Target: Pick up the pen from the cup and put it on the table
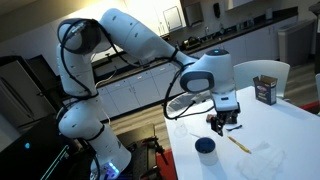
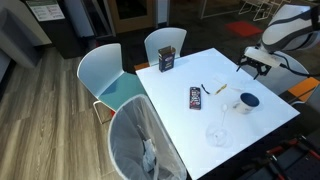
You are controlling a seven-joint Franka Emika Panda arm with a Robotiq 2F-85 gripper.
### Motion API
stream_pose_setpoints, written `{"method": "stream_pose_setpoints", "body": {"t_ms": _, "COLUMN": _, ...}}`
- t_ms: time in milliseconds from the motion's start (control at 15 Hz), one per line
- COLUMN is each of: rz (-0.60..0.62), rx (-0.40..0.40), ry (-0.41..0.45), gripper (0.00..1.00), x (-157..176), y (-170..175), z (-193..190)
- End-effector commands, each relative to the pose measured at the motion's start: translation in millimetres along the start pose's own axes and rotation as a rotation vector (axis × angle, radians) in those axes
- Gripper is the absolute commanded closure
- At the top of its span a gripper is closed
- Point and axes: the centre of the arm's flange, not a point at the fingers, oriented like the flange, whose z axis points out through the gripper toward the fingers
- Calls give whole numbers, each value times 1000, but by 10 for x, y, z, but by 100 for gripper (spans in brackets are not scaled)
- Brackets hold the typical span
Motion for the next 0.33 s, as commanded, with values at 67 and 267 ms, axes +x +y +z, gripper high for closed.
{"method": "stream_pose_setpoints", "body": {"t_ms": 67, "rz": -41, "rx": 16, "ry": 76, "gripper": 0, "x": -389, "y": 443, "z": -529}}
{"method": "stream_pose_setpoints", "body": {"t_ms": 267, "rz": -36, "rx": 9, "ry": 53, "gripper": 0, "x": -196, "y": 265, "z": -400}}
